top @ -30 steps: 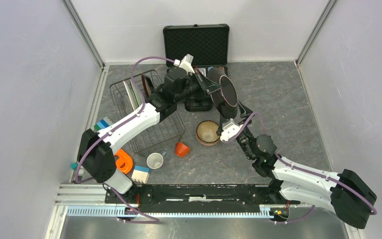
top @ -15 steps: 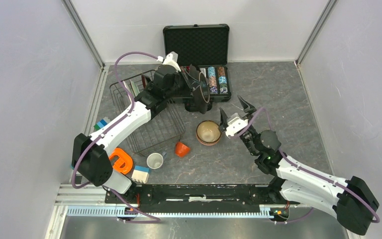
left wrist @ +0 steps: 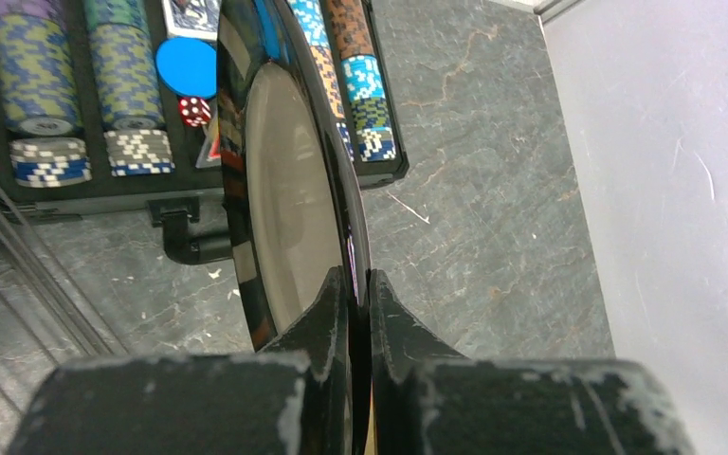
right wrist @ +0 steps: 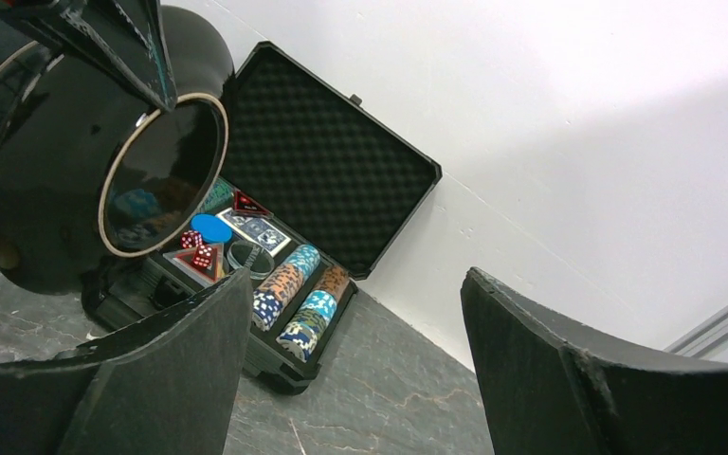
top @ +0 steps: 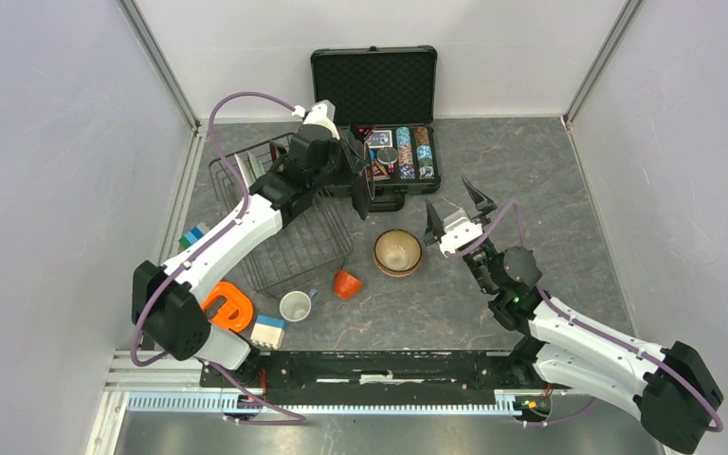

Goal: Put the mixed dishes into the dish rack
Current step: Insert the plate into the dish rack.

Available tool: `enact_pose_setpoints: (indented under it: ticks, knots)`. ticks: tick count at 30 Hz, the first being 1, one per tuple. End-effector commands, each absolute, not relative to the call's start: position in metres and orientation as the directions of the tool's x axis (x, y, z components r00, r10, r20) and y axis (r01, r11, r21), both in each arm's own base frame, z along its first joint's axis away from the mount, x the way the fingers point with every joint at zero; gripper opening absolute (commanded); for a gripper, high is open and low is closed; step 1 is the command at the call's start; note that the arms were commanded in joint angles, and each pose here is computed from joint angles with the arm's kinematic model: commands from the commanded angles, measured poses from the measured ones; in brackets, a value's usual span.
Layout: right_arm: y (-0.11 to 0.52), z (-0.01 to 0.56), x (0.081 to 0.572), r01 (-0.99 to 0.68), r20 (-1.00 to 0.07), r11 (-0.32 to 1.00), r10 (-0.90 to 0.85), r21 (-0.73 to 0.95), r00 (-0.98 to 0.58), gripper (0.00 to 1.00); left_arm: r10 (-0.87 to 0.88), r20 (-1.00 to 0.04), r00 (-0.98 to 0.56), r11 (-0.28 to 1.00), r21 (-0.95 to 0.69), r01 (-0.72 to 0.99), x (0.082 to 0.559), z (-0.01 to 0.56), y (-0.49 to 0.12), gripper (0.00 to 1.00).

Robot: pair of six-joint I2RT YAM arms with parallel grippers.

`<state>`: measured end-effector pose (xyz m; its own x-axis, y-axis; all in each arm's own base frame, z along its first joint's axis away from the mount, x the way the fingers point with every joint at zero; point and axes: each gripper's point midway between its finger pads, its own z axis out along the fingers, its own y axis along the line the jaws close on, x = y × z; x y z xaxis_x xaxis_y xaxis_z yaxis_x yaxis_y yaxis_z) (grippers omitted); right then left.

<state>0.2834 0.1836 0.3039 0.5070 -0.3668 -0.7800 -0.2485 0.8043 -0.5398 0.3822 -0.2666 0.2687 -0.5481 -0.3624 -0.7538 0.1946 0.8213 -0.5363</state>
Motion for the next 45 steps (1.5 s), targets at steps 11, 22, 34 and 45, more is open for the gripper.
enact_pose_setpoints:
  ticks: [11, 22, 34, 45]
  knots:
    - [0.170, 0.316, 0.290, -0.204, -0.796, 0.847, -0.341, -0.491, 0.500, 0.84, -0.417, -0.891, -0.178, 0.881, -0.444, 0.161, 0.402, 0.396, -0.216, 0.02]
    - [0.168, 0.310, 0.295, -0.205, -0.803, 0.847, -0.348, -0.491, 0.484, 0.85, -0.353, -0.929, -0.110, 0.930, -0.361, 0.067, 0.409, 0.401, -0.193, 0.02]
    - [0.162, 0.308, 0.298, -0.203, -0.809, 0.852, -0.345, -0.483, 0.477, 0.85, -0.343, -0.926, -0.159, 0.935, -0.353, 0.042, 0.420, 0.384, -0.178, 0.02]
    - [0.159, 0.308, 0.299, -0.203, -0.810, 0.852, -0.346, -0.482, 0.473, 0.85, -0.385, -0.907, -0.169, 0.923, -0.384, -0.037, 0.430, 0.359, -0.159, 0.02]
